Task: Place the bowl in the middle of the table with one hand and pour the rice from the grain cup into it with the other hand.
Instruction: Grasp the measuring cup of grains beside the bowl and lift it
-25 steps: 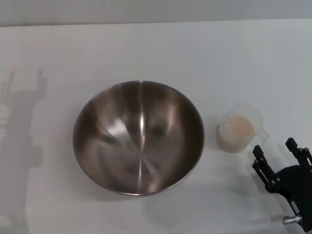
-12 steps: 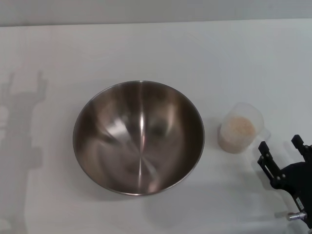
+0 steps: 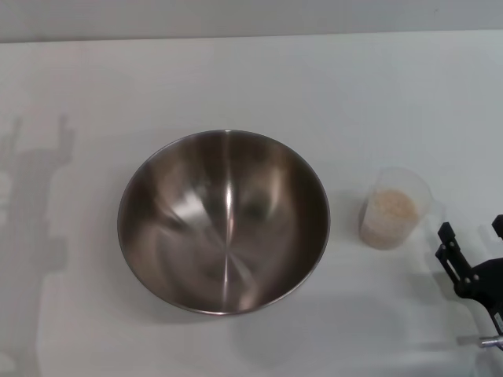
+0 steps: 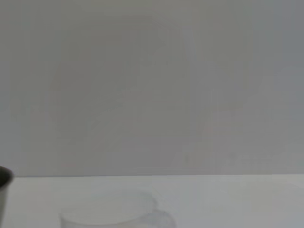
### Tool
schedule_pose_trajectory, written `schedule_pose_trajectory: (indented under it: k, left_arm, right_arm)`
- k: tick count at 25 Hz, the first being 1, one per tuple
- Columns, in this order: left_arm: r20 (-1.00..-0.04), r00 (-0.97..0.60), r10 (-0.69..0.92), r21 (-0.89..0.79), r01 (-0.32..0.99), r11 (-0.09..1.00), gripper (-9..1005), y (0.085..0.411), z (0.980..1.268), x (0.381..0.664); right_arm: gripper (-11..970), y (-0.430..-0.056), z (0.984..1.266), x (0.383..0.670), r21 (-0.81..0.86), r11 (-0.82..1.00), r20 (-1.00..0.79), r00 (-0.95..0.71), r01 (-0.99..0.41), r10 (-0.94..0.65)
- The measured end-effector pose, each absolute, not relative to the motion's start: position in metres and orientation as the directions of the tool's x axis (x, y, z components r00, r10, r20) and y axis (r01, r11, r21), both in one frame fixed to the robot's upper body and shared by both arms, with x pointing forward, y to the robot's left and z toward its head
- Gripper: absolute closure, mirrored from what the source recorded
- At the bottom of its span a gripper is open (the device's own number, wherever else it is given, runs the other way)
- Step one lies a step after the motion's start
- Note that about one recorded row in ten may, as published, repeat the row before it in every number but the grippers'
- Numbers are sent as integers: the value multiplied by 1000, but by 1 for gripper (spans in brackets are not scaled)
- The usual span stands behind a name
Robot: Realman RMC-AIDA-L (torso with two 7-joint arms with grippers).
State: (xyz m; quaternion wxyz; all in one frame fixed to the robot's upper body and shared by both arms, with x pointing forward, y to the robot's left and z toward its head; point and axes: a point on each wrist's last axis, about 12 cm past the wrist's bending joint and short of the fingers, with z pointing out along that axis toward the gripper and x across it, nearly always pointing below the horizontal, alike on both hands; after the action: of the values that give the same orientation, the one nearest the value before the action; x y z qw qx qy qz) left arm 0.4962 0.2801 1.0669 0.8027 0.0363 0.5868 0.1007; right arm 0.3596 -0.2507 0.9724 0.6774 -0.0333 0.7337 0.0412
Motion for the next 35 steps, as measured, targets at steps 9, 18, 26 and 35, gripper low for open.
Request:
schedule_pose_trajectory:
  k: [9, 18, 26, 35]
  left_arm:
    - [-934, 289, 208, 181, -121, 976, 267, 280, 1067, 496]
    - [-927, 304, 220, 202, -90, 975, 268, 274, 1068, 497]
    - [-928, 299, 224, 205, -94, 974, 268, 275, 1067, 495]
    - [-929, 294, 227, 207, -97, 973, 269, 276, 1065, 494]
  right_arm:
    - [185, -249, 972, 357, 24, 993, -996, -83, -116, 15]
    - [186, -244, 975, 346, 24, 989, -998, -57, -146, 16]
    - [194, -247, 975, 359, 17, 987, -998, -61, -159, 7]
    - [211, -247, 971, 367, 5, 984, -996, -93, -179, -12]
